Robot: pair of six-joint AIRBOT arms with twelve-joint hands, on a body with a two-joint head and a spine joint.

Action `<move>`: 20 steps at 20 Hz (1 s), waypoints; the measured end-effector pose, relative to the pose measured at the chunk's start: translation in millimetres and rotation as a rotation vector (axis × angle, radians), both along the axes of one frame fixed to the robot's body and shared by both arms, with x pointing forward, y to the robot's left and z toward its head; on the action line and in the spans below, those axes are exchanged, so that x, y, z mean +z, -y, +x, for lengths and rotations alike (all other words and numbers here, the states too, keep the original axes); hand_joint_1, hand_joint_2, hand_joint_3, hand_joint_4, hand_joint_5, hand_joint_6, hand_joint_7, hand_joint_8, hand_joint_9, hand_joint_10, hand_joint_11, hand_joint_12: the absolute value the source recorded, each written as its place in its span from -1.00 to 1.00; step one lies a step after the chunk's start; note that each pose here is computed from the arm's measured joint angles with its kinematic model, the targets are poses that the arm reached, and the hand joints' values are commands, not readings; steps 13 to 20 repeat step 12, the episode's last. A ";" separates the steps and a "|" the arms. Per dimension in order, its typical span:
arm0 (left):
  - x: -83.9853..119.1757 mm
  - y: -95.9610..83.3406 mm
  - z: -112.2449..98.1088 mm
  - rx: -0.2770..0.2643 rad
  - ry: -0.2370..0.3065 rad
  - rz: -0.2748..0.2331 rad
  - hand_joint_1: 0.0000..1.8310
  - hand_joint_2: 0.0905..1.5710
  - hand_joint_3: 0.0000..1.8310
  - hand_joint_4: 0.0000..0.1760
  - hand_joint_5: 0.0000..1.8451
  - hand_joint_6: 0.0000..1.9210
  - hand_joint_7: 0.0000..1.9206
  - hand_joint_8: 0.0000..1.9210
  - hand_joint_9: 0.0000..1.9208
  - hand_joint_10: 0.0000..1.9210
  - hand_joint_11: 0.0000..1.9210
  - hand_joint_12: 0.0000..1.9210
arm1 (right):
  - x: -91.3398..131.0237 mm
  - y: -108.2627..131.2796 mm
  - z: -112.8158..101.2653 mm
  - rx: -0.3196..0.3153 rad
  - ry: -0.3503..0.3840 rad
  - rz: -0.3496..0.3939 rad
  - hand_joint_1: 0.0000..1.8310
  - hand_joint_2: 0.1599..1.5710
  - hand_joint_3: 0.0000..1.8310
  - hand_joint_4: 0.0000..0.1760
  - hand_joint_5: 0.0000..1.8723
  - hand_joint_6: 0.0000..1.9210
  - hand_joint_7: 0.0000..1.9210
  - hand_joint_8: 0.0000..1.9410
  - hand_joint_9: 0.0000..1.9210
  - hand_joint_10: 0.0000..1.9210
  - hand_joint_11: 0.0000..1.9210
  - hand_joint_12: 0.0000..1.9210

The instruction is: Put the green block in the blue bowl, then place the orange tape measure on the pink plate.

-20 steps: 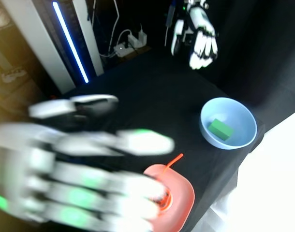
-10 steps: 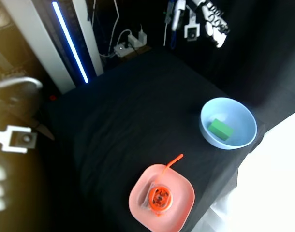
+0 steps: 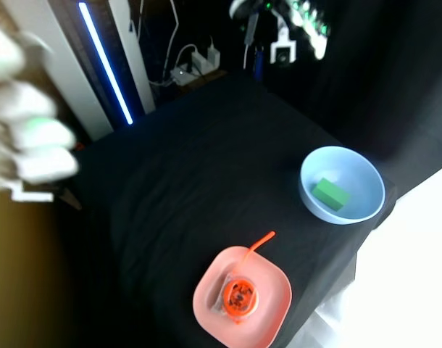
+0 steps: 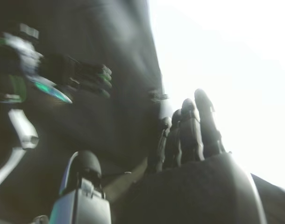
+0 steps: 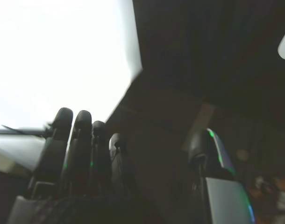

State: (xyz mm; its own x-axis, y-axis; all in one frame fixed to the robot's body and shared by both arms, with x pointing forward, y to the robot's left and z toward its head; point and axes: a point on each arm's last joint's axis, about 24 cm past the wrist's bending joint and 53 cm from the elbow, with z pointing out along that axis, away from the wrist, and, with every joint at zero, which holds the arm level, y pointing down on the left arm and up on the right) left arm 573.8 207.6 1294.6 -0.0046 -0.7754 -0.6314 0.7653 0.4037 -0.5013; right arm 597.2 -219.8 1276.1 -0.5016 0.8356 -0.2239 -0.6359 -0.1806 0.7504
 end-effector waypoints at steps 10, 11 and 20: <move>8.0 2.9 -5.2 -0.004 0.042 0.035 -0.58 0.52 -1.00 -0.72 -0.90 -0.64 -0.62 -0.97 -0.40 -0.87 -0.74 0.17 | 5.8 -3.0 -3.1 0.003 0.032 -0.034 -0.06 0.54 -0.99 0.41 -1.00 -1.00 -1.00 -1.00 -1.00 -1.00 -1.00 -0.96; 8.3 1.9 -4.7 0.002 0.044 0.034 -0.58 0.52 -1.00 -0.72 -0.90 -0.64 -0.62 -0.97 -0.40 -0.87 -0.74 0.17 | 5.8 -3.2 -3.4 0.005 0.033 -0.035 -0.06 0.54 -0.99 0.41 -1.00 -1.00 -1.00 -1.00 -1.00 -1.00 -1.00 -0.96; 8.9 0.3 -4.0 0.007 0.043 0.028 -0.60 0.62 -0.99 -0.47 -0.75 -0.73 -0.52 -0.97 -0.31 -0.88 -0.67 0.16 | 5.9 -3.3 -3.5 0.005 0.034 -0.035 -0.06 0.54 -0.99 0.41 -1.00 -1.00 -1.00 -1.00 -1.00 -1.00 -1.00 -0.96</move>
